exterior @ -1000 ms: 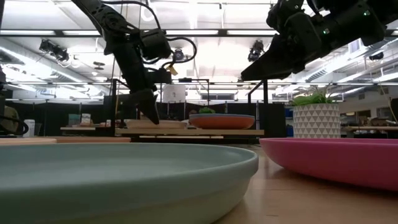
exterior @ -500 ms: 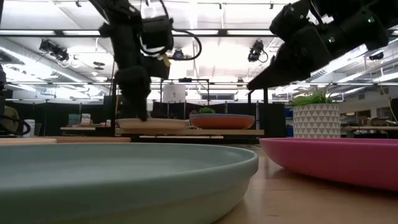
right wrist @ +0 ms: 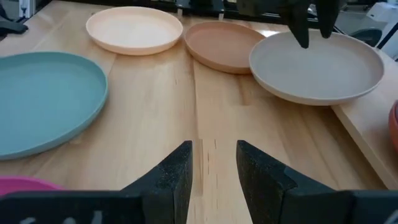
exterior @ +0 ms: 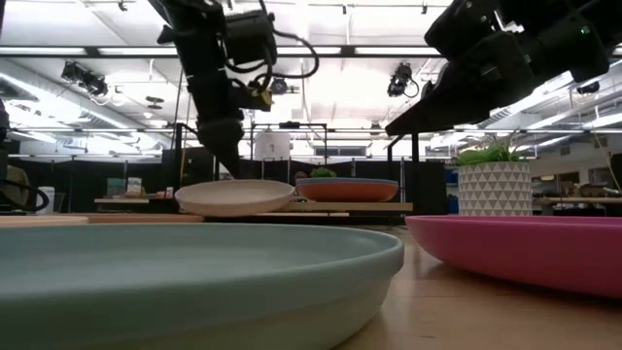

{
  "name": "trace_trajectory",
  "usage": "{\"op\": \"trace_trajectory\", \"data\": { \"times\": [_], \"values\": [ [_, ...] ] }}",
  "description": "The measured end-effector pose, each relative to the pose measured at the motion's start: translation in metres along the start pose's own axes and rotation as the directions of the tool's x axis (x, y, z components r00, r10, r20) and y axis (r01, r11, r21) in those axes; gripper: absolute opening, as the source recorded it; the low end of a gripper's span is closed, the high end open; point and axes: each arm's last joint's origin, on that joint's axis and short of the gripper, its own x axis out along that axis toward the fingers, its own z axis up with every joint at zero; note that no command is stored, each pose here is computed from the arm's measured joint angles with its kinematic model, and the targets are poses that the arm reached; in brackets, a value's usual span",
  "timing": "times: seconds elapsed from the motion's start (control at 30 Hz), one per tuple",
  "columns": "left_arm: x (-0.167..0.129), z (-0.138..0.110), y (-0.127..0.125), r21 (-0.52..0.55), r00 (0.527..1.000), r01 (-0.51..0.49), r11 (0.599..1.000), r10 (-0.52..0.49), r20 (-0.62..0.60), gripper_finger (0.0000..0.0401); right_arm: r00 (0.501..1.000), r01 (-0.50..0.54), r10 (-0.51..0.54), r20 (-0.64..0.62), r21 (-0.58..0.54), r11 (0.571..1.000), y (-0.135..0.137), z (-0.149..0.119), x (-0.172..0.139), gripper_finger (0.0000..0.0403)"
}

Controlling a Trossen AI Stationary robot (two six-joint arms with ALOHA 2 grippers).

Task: Place and stack plates onto a shelf
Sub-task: Put the gray plate on the shelf

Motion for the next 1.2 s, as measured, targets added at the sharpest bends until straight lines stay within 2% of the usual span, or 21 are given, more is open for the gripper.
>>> {"op": "trace_trajectory", "data": {
  "times": [0.13,0.27,0.4,0.47,0.63,0.77,0.83,0.97,1.07,1.2],
  "values": [
    [0.009,-0.002,0.017,-0.065,0.996,0.087,0.994,-0.088,-0.011,0.0162,1.0,-0.019,0.018,-0.007,-0.018,1.0,0.0,-0.001,0.0,0.013],
    [0.014,0.0,0.027,-0.115,0.975,0.221,0.968,-0.219,0.029,0.0162,1.0,-0.007,0.007,-0.01,-0.032,0.999,-0.003,-0.001,0.001,0.013],
    [0.004,0.007,0.015,-0.101,0.917,0.399,0.912,-0.393,0.07,0.0162,1.0,0.007,-0.008,-0.03,-0.036,0.999,-0.008,-0.003,0.002,0.013],
    [0.001,0.008,-0.002,-0.072,0.908,0.419,0.905,-0.416,0.059,0.0162,0.999,0.014,-0.015,-0.041,-0.037,0.999,-0.01,-0.004,0.003,0.013],
    [-0.012,0.008,-0.044,0.052,0.941,0.334,0.941,-0.336,0.036,0.0164,0.999,0.031,-0.032,-0.042,-0.028,0.999,-0.015,-0.004,0.004,0.013],
    [-0.024,0.006,-0.061,0.109,0.984,0.161,0.981,-0.169,0.064,0.0184,1.0,0.011,-0.012,-0.02,-0.018,1.0,-0.017,-0.001,0.005,0.013],
    [-0.025,0.005,-0.066,0.116,0.986,0.139,0.984,-0.148,0.072,0.0199,1.0,-0.004,0.003,-0.008,-0.014,1.0,-0.017,0.0,0.005,0.013],
    [-0.014,0.005,-0.076,0.094,0.988,0.142,0.985,-0.146,0.041,0.0224,1.0,-0.009,0.01,0.003,-0.012,1.0,-0.017,0.001,0.005,0.013],
    [0.0,0.003,-0.084,0.095,0.991,0.133,0.987,-0.133,-0.006,0.0228,1.0,-0.011,0.011,0.004,-0.008,1.0,-0.017,0.001,0.005,0.013],
    [0.018,-0.002,-0.09,0.123,0.997,0.047,0.991,-0.04,-0.06,0.0216,1.0,-0.013,0.013,0.001,-0.007,1.0,-0.016,0.001,0.005,0.013]
  ]
}}
